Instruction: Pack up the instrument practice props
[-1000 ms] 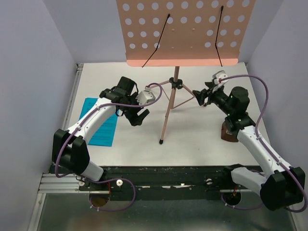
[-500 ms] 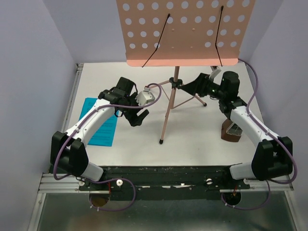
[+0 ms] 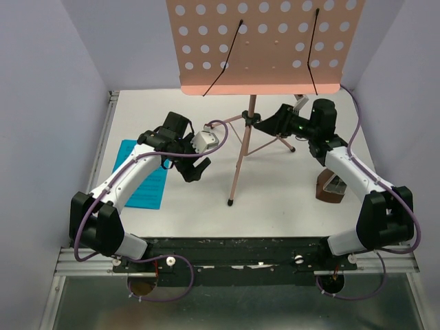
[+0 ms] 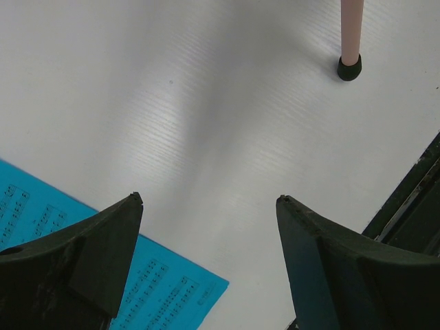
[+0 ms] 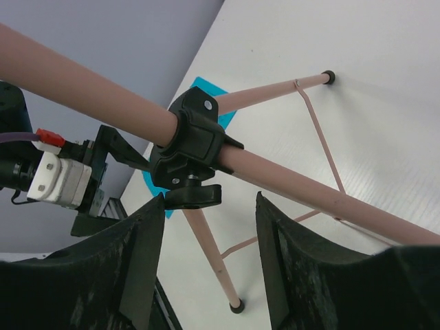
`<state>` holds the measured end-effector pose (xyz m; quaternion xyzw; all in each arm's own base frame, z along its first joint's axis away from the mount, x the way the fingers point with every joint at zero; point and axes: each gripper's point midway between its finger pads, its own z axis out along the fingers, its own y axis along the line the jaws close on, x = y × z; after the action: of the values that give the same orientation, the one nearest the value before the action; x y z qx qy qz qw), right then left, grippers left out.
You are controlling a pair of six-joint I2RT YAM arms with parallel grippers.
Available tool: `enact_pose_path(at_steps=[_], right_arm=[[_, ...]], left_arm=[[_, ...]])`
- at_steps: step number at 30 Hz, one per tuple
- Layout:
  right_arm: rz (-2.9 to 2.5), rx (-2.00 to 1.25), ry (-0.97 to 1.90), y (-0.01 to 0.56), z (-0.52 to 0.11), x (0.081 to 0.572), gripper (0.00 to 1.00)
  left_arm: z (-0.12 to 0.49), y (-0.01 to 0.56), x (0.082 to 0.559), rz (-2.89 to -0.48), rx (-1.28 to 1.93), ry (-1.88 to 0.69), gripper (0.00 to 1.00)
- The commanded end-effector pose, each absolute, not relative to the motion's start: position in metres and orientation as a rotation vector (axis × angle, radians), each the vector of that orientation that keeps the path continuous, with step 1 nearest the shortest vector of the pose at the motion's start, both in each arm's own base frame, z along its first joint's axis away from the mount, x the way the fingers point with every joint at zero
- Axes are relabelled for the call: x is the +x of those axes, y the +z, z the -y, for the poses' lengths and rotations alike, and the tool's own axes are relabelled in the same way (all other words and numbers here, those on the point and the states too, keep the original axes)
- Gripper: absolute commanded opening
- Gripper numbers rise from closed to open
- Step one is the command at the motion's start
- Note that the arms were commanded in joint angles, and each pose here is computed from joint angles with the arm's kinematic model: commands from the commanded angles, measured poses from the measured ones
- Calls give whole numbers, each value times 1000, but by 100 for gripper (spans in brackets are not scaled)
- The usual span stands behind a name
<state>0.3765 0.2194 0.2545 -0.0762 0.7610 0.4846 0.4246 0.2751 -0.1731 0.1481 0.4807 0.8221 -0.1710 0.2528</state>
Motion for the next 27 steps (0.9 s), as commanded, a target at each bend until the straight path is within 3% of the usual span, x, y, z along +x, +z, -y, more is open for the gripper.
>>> enact_pose_path(at_steps=[1,5,9,19,27], right_arm=[[-1906,-265,1155,255,-226,377,58],[-1961,-186,1065,238,-216,387,51],[-1985,-215,931,226,-205,390,36],[-2054,-154,546,197,-158,397,36],[-2041,-233,337,190,-134,397,50]], left_arm=[[177,154,282,-2205,1293,-473,88],[178,155,282,-2206,1291,-477,88],[177,154,282,-2209,1292,-475,88],[178,150,282,-2216,1287,-492,88],[180,150,284,-2215,1285,-494,88]])
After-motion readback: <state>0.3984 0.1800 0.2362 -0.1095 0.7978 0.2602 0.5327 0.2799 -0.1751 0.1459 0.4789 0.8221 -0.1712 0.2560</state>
